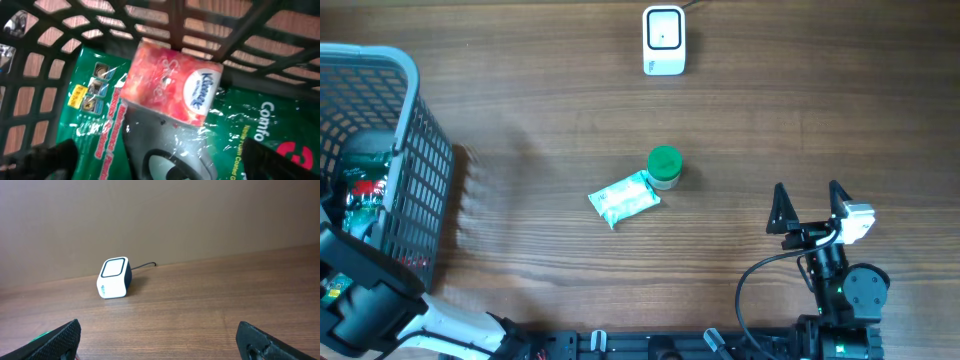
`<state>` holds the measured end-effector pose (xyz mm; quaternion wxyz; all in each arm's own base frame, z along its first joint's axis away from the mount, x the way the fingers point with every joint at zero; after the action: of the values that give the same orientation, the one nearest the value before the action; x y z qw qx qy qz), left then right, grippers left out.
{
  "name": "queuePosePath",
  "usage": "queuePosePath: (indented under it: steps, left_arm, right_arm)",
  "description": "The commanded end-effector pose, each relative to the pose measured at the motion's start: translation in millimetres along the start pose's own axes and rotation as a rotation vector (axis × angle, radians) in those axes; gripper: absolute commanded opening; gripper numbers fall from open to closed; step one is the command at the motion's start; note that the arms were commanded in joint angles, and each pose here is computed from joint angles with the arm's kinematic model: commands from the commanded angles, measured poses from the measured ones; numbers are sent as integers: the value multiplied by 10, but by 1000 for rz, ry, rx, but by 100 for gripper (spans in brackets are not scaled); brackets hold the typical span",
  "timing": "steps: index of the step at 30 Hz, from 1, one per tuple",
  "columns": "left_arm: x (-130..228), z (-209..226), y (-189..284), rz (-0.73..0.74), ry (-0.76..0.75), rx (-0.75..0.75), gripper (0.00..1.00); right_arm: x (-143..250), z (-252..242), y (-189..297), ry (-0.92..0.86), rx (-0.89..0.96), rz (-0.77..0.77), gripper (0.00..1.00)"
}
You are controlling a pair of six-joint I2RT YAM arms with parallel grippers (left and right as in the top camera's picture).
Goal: Scan the item barcode
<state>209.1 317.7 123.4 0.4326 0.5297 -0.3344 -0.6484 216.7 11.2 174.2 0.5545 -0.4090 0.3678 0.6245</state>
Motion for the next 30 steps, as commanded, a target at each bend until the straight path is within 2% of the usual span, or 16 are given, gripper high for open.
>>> queuePosePath:
  steps: [1, 3, 5, 10, 16, 19, 24, 25, 26, 27, 30]
  left_arm:
    - [-49, -17, -68, -27, -24, -12, 90]
    - [-108, -100, -128, -52, -98, 5, 88]
    - [-135, -161, -196, -64, -148, 11, 91]
    - [-172, -260, -317, -82, -148, 20, 91]
    - [-75, -332, -580, -42, -170, -7, 73]
    - [-27, -354, -679, -24, -180, -18, 47]
    - [91, -307, -756, 15, -204, -44, 50]
    - [107, -295, -759, 21, -207, -49, 48]
    - [118, -287, -758, 27, -210, -52, 35]
    - [137, -273, -755, 35, -216, -58, 4]
    - [149, -225, -713, 43, -223, -72, 4]
  right_arm:
    - [-18, 5, 3, 13, -2, -11, 100]
    - [-18, 5, 3, 13, -2, -11, 100]
    - [-18, 5, 3, 13, -2, -10, 100]
    - [-18, 5, 3, 13, -2, -11, 100]
    - [-19, 5, 3, 13, -2, -11, 100]
    - [-18, 4, 3, 13, -1, -10, 100]
    - [-18, 5, 3, 13, -2, -11, 100]
    - [-18, 5, 3, 13, -2, -10, 100]
    - [-18, 5, 3, 14, -2, -11, 100]
    - [-18, 5, 3, 13, -2, -11, 100]
    - [-18, 5, 3, 13, -2, -11, 100]
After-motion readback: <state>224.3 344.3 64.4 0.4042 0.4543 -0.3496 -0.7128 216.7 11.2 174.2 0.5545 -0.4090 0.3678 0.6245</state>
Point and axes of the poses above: each gripper's point midway between its finger pads, its own y axis back along the fingers, its own z axis along the line the jaws close on, x = y × z, the point moved 3 cm from there along y, back along the fingers, and after that the axes turned 12 degrees about -y, right-handed, at the moved point
